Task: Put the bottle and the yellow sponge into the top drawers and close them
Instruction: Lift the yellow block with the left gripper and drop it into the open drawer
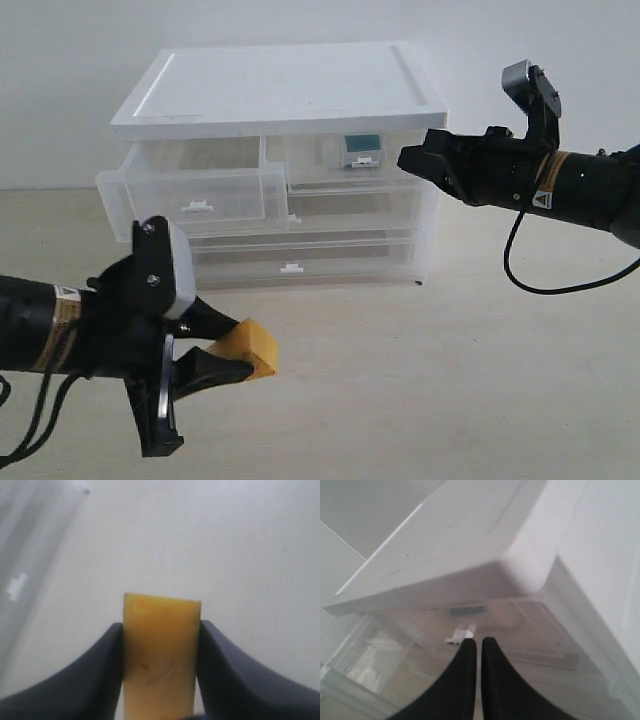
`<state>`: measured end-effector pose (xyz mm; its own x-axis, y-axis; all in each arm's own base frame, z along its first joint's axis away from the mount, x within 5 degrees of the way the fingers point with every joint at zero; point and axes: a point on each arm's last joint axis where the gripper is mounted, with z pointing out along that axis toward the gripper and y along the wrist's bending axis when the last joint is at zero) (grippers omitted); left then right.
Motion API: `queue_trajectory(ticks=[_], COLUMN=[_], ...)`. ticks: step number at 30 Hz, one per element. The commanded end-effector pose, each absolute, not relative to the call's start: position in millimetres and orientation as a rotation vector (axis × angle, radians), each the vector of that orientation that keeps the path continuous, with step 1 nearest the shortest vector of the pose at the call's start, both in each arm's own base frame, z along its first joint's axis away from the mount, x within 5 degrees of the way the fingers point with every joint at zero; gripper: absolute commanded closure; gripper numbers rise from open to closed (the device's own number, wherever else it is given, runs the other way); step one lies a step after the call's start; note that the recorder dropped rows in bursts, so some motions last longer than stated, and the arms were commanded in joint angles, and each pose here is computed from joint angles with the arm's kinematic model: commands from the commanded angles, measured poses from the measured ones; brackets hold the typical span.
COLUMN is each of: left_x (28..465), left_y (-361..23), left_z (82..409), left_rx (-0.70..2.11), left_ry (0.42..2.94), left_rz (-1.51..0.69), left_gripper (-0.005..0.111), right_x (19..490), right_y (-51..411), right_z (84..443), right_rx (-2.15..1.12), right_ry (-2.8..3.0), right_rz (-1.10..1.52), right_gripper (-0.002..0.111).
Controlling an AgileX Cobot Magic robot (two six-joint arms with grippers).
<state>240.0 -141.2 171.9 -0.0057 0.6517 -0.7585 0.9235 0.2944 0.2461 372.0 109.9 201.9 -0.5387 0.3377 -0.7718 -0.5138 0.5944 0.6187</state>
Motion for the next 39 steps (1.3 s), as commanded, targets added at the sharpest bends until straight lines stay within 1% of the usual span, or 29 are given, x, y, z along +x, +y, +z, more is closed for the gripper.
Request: queue_trajectory(ticks=[1, 2, 7, 12, 15, 21, 24, 30, 39], left_x=[229.5, 228.6, 228.1, 241.0, 254.9, 285.5, 297.0, 311.7, 316.6], left_y=[-136.0, -133.2, -124.4, -118.8, -120.4, -131.7, -134.2, -137.3, -136.4], left_z=[212.3, 224.5, 264.6, 280.2, 281.5, 284.5, 281.8, 268.4, 269.1], left_rx=[1.289, 1.239, 1.081, 1.040, 1.052, 1.077, 1.133, 1.273, 1.243], left_ry=[1.656, 1.624, 1.428, 1.321, 1.306, 1.290, 1.299, 1.357, 1.424], left_rz=[-0.354, -0.317, -0.156, 0.051, 0.128, 0.164, 0.223, 0.291, 0.277], left_gripper=[0.103, 0.103, 0.103, 0.103, 0.103, 0.103, 0.103, 0.103, 0.103], right_x=[372.6, 372.6, 372.6, 372.6, 372.7, 372.9, 372.9, 373.3, 373.1], right_y=[110.3, 110.3, 110.3, 110.3, 110.2, 109.9, 110.0, 109.5, 109.6], right_z=[202.8, 202.8, 202.8, 202.8, 202.7, 202.2, 202.3, 201.9, 201.4], right_rx=[-0.155, -0.155, -0.162, -0.164, -0.164, -0.161, -0.163, -0.167, -0.173], right_ry=[1.835, 1.835, 1.833, 1.833, 1.834, 1.839, 1.838, 1.839, 1.844], right_rz=[1.088, 1.088, 1.082, 1.081, 1.079, 1.073, 1.073, 1.058, 1.054], right_gripper=[0.108, 0.108, 0.108, 0.108, 0.108, 0.108, 0.108, 0.108, 0.108])
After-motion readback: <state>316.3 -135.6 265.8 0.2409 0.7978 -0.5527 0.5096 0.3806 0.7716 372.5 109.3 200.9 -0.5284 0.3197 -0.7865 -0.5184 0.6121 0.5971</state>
